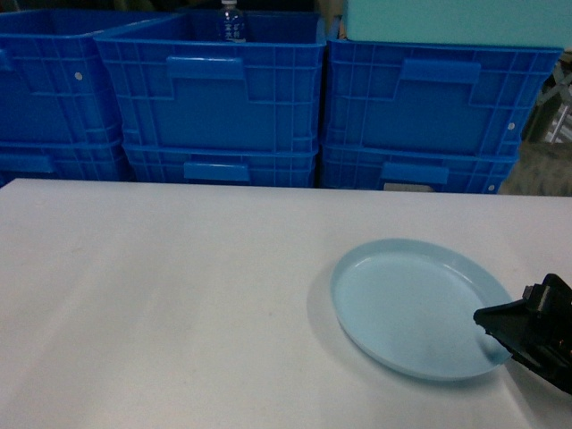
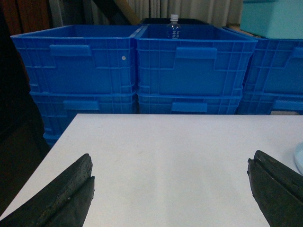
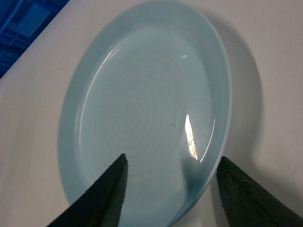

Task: Place blue tray on left shelf second layer neatly

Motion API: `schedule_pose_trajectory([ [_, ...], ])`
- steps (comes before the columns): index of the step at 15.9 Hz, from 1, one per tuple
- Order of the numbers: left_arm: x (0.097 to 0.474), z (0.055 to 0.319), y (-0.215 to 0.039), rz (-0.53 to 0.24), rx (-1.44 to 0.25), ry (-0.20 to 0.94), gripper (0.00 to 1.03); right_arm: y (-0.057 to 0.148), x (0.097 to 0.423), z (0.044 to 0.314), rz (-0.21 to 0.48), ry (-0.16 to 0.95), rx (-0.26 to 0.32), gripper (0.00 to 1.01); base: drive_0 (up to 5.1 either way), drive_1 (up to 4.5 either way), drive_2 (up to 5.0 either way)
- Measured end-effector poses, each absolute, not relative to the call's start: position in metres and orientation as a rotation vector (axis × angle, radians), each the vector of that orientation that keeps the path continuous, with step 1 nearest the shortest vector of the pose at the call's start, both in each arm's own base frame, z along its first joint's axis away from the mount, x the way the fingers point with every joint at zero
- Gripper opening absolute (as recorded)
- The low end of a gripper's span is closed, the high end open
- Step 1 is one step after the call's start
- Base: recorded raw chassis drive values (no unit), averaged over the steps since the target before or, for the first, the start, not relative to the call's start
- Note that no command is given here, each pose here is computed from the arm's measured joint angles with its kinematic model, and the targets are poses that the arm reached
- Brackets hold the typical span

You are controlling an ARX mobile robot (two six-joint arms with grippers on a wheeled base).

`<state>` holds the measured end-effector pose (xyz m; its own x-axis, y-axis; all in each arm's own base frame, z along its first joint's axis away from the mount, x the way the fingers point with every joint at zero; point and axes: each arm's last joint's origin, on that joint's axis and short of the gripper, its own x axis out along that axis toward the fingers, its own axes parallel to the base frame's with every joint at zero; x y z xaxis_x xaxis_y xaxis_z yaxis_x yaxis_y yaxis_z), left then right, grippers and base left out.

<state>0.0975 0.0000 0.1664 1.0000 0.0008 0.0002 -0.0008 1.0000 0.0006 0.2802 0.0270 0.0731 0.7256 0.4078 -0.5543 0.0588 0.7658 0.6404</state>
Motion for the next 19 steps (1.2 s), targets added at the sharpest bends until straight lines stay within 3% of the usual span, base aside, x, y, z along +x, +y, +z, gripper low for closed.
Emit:
schedule_pose_trajectory([
  [4,0.098,0.166,0.000,0.001,0.001,0.000,0.98,0.027,0.280,0.061,0.193,0.766,0.701,0.16,0.0,0.00,0.0],
  [6,0.098,0.166,0.000,0.001,0.001,0.000,0.98,0.027,0.282,0.060,0.183,0.762,0.696,0.01,0.0,0.00,0.0],
  [10,0.098,0.166,0.000,0.000,0.001,0.000,0.98,0.029,0.282,0.062,0.176,0.767,0.690,0.02,0.0,0.00,0.0],
  [13,0.098,0.166,0.000,0.001,0.001,0.000,0.98,0.030,0.280,0.078,0.183,0.752,0.644,0.02,0.0,0.00,0.0],
  [14,0.098,0.166,0.000,0.001,0.001,0.000,0.98,0.029,0.279,0.098,0.208,0.723,0.587,0.02,0.0,0.00,0.0],
  [17,0.098,0.166,0.000,0.001,0.001,0.000,0.98,0.020,0.277,0.153,0.282,0.648,0.502,0.02,0.0,0.00,0.0],
  [19,0.098,0.166,0.000,0.000,0.001,0.000,0.98,0.011,0.270,0.168,0.277,0.643,0.455,0.02,0.0,0.00,0.0],
])
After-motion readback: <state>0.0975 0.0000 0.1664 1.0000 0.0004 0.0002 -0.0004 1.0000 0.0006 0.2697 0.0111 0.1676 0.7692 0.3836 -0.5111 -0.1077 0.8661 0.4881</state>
